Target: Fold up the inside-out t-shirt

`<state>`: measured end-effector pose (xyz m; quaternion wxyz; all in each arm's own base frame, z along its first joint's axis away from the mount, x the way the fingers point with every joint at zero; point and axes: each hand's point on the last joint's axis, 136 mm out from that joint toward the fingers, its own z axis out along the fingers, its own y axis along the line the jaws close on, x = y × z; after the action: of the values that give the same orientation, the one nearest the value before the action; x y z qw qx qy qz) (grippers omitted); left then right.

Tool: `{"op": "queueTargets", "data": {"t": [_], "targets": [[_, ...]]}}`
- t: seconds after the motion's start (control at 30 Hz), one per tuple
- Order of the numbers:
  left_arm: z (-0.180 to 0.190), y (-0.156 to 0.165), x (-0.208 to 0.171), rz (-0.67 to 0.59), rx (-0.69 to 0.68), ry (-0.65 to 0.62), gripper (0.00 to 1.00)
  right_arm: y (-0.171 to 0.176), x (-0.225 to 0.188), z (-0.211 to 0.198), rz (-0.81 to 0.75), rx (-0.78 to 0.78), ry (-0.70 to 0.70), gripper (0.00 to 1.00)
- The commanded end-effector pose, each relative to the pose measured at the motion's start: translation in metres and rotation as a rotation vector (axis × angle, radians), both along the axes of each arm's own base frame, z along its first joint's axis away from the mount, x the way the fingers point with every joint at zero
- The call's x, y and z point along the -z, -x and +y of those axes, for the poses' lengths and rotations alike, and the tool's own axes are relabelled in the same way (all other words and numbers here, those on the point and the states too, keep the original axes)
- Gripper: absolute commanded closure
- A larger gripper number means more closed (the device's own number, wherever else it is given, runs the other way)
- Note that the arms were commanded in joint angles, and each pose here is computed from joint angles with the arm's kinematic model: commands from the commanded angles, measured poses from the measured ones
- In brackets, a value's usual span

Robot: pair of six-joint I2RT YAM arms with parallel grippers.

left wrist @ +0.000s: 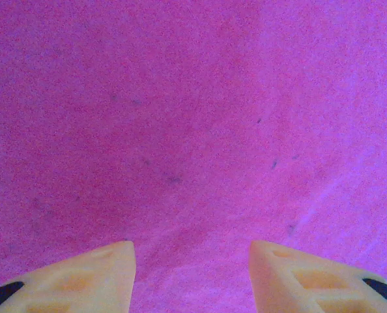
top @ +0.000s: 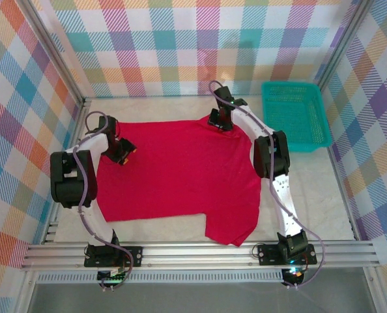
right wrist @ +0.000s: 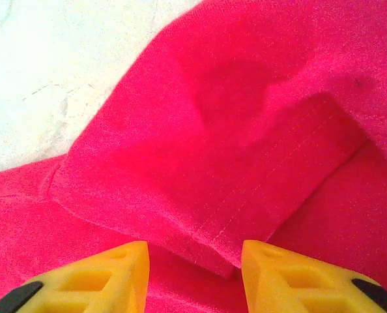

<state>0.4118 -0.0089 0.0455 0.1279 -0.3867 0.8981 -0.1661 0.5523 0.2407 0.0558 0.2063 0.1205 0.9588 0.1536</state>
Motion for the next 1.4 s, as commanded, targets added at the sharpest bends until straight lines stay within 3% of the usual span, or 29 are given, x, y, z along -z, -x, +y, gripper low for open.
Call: {"op": "queueTargets", "data": {"t": [0.0,0.37,0.5,0.67,0.77,0.97,1.17,1.23,1.3,1.33,1.37], "targets": [[-0.007,-0.003,-0.004,0.007,0.025,0.011,0.50,0.003,0.011,0.002,0.047,0.026,-0.014,0.58],[-0.007,-0.005,-0.003,0.014,0.031,0.011,0.50,0.004,0.013,-0.004,0.048,0.042,-0.008,0.52],[-0.006,-0.006,-0.006,0.007,0.033,0.007,0.50,-0.005,0.016,-0.002,0.031,0.049,-0.008,0.67],[-0.007,-0.005,-0.003,0.017,0.035,0.009,0.50,-0.017,0.013,-0.007,0.010,0.075,0.001,0.96],[-0.007,-0.005,-0.003,0.019,0.039,0.006,0.50,-0.025,-0.009,-0.004,-0.037,0.072,-0.019,0.98],[-0.005,-0.002,0.001,0.033,0.042,-0.002,0.50,-0.059,-0.060,0.000,-0.233,0.057,-0.033,0.97],[-0.008,0.015,0.010,0.075,0.066,0.000,0.51,-0.120,-0.090,0.022,-0.555,-0.054,-0.093,0.96],[-0.008,0.021,0.012,0.081,0.067,-0.001,0.51,-0.135,-0.094,0.029,-0.645,-0.082,-0.101,0.82],[-0.007,0.023,0.012,0.088,0.069,-0.004,0.51,-0.141,-0.094,0.031,-0.674,-0.093,-0.107,0.36],[-0.007,0.023,0.009,0.089,0.071,-0.004,0.51,-0.139,-0.093,0.032,-0.660,-0.098,-0.112,0.24],[-0.007,0.023,0.007,0.086,0.069,-0.007,0.51,-0.136,-0.092,0.032,-0.637,-0.105,-0.115,0.18]]}}
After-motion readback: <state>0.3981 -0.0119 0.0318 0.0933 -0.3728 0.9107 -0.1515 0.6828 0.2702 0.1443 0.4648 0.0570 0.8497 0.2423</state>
